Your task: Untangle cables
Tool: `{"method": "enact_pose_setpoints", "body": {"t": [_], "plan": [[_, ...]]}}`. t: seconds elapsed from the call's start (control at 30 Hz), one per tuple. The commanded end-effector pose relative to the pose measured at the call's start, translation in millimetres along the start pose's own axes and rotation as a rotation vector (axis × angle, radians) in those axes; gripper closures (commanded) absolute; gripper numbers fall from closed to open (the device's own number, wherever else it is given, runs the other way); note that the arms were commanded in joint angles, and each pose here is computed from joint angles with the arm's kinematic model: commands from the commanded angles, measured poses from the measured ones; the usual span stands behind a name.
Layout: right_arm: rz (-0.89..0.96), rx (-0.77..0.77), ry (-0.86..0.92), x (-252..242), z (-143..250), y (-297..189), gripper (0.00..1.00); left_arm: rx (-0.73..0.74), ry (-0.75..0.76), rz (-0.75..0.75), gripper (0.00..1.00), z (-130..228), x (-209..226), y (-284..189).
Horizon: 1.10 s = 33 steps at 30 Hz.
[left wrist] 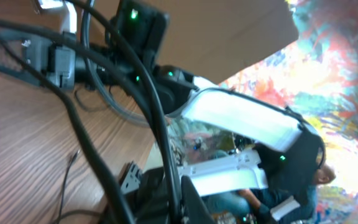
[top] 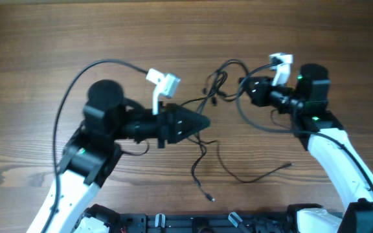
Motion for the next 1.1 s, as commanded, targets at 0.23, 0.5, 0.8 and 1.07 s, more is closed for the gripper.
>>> {"method": "enact_pose_setpoints", "body": {"t": [0.23, 0.5, 0.8, 1.07], "plan": [[0.060, -0.174, 0.275, -62, -33, -65, 0.96, -0.242, -0.128, -0.542, 0.96, 35, 32, -79], [0.111, -0.262, 0.379, -85, -41, -93, 0.96, -0.515, -0.313, -0.973, 0.96, 30, 67, -118], [0.081, -0.237, 0.385, -82, -38, -92, 0.83, -0.867, 0.025, -0.808, 0.96, -66, 50, -118], [0.097, -0.205, 0.357, -84, -31, -90, 0.30, -0.804, 0.175, -0.561, 0.96, -123, 97, -53]]}}
Point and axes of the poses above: each gripper's point midway between its finger pads, its own y axis out along the fingers, its own x axis along the line the jaws close on, z = x × y, the point moved 7 cm from there along -y, back along the fingers, and after that the axes turned 2 degrees about -y, right-handed, at the moved point
